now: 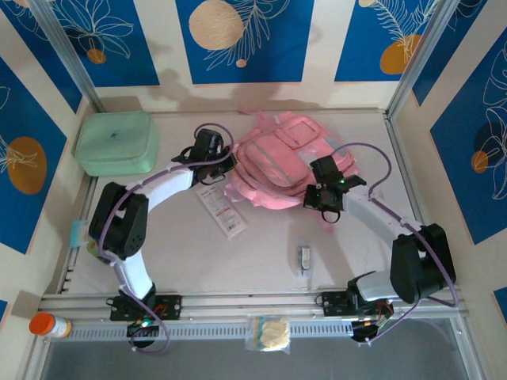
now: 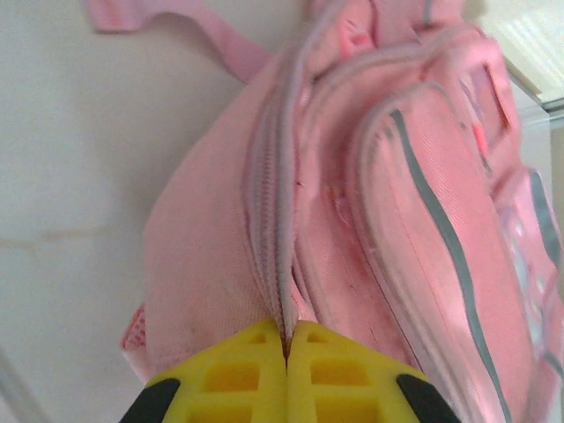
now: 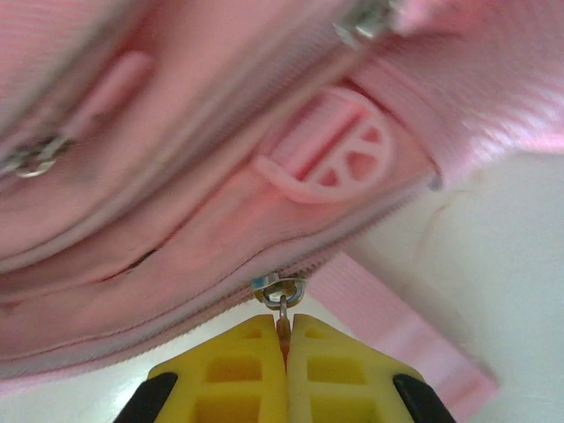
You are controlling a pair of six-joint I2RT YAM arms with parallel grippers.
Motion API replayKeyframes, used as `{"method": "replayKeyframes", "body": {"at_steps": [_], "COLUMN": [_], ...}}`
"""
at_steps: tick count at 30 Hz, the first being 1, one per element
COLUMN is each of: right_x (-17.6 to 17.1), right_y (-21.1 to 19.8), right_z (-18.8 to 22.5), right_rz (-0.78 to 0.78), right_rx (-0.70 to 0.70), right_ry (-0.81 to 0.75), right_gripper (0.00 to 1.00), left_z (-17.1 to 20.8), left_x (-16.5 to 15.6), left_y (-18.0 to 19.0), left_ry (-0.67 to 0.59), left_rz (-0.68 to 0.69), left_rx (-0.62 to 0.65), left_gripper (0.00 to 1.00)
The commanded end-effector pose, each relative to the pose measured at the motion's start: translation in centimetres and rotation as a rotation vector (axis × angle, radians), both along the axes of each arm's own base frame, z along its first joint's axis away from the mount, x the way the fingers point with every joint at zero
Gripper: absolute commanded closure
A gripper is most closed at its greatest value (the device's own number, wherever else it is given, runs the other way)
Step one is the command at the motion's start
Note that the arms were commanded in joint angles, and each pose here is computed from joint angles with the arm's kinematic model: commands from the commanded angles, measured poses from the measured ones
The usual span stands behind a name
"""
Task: Pack books, pencil case, and school supplies into a backpack
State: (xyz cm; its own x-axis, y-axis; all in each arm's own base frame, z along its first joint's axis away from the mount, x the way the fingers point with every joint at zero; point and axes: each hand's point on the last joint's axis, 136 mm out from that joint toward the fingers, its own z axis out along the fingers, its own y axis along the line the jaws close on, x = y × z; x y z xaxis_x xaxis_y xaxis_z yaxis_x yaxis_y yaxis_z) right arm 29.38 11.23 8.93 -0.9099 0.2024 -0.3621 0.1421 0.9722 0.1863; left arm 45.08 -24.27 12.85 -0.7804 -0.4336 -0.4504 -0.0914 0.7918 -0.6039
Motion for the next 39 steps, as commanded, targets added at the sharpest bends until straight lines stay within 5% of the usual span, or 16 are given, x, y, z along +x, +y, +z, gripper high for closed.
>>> {"method": "replayKeyframes", "body": {"at_steps": [1, 6, 8, 14, 19, 24, 26, 31, 36, 39], "right_x": [0.8, 1.1, 0.7, 0.0, -0.2, -0.4, -0.6, -0.1, 0.4, -0.1], "right_y": [1.5, 3.7, 4.2, 4.0, 3.0, 0.7, -0.2, -4.2, -4.6, -1.7], "right_z": [0.1, 0.2, 0.1, -0.5, -0.9, -1.4, -1.7, -2.3, -1.6, -0.4], "right_rz": [-0.004, 0.070, 0.081, 0.094, 0.072, 0.023, -0.001, -0.091, -0.078, -0.010], "right_rx": [0.042, 0.056, 0.045, -0.018, -0.055, -0.103, -0.085, -0.132, -0.134, 0.001], "right_ry": [0.006, -0.010, -0.013, 0.003, 0.016, 0.037, 0.055, 0.053, 0.043, 0.037], "right_gripper": [1.00, 1.00, 1.00, 1.00, 1.00, 1.00, 1.00, 1.00, 1.00, 0.96], "left_z": [2.0, 1.2, -0.7, -1.2, -2.4, -4.5, -5.6, -5.8, -5.2, -3.4], "left_x": [2.4, -2.0, -5.2, -9.9, -10.1, -9.1, -8.8, -7.6, -6.7, -6.5], "left_y": [-0.8, -0.6, -0.2, -3.6, -7.4, -6.2, -3.5, -0.6, -0.1, -1.2], "left_ry": [-0.069, -0.009, 0.114, 0.105, 0.120, 0.094, 0.102, 0.075, 0.077, 0.048], "left_rz": [-0.060, -0.047, 0.041, 0.136, 0.155, 0.218, 0.263, 0.284, 0.261, 0.200], "left_rx": [-0.051, -0.115, -0.177, -0.306, -0.328, -0.197, -0.037, 0.074, 0.061, 0.037], "left_gripper": [0.82, 0.38, 0.32, 0.24, 0.25, 0.40, 0.56, 0.85, 0.84, 0.71]}}
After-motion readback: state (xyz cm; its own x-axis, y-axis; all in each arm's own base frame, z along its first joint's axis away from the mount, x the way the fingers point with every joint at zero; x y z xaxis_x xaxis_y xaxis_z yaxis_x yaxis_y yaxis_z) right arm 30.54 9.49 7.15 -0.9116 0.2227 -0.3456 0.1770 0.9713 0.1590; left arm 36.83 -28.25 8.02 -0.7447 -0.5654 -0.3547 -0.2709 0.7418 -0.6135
